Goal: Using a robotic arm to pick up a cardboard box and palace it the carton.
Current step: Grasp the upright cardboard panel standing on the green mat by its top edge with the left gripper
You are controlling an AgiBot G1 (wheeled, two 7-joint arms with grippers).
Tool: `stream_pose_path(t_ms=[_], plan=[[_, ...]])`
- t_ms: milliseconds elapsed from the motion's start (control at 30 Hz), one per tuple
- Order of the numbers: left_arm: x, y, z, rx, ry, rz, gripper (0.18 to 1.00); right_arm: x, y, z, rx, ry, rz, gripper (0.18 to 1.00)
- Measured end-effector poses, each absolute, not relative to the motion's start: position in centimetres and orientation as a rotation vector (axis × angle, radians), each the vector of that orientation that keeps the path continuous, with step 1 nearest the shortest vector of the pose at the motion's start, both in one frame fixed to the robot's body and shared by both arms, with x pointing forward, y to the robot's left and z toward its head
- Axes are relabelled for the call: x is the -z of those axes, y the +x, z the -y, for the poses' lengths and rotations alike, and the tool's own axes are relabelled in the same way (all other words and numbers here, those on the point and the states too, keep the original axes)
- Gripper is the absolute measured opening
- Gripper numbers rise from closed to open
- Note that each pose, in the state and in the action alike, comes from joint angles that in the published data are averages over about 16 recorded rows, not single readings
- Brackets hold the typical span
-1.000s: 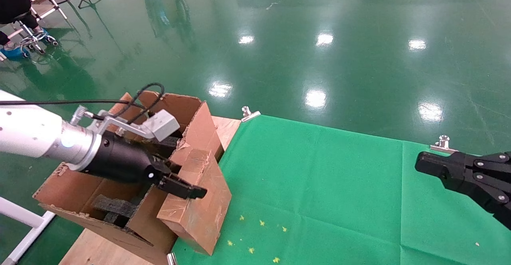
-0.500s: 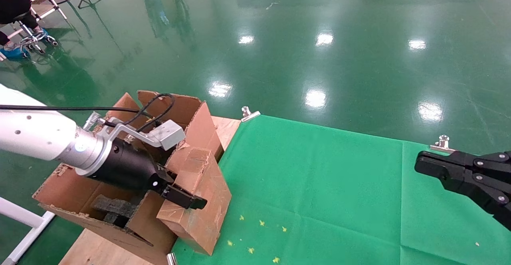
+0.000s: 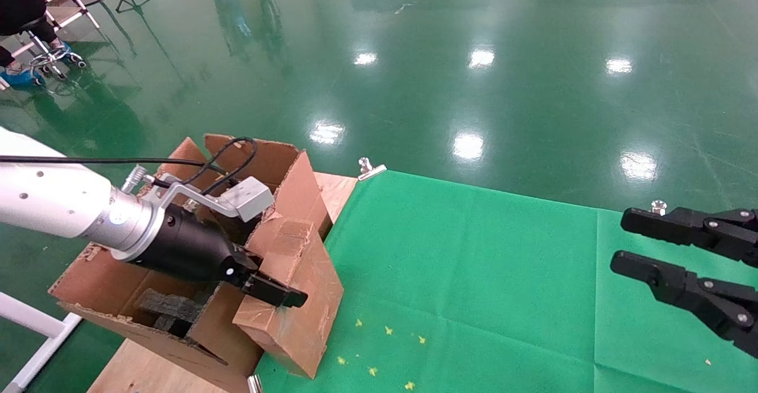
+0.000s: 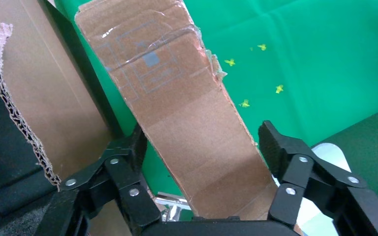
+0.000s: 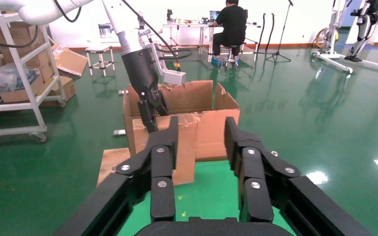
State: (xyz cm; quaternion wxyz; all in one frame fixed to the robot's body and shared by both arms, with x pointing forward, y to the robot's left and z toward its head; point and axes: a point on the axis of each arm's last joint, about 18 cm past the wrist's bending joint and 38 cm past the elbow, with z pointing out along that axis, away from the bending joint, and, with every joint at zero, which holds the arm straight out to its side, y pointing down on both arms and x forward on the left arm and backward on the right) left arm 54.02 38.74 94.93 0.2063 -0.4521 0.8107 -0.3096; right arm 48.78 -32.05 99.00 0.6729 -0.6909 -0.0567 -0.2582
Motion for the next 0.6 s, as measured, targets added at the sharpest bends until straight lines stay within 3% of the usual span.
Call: stream_pose_path(t_ms=[133, 600], plan=[[-94.95, 54.01, -38.74, 0.865, -1.260, -2.258, 0.851, -99.00, 48.78, 32.05, 0.581, -1.555, 0.128, 0.407], [-95.47, 54.13, -38.99, 0.892, -1.260, -2.236, 0.525, -99.00, 48.78, 32.05, 0.581, -1.556, 0.128, 0.727]])
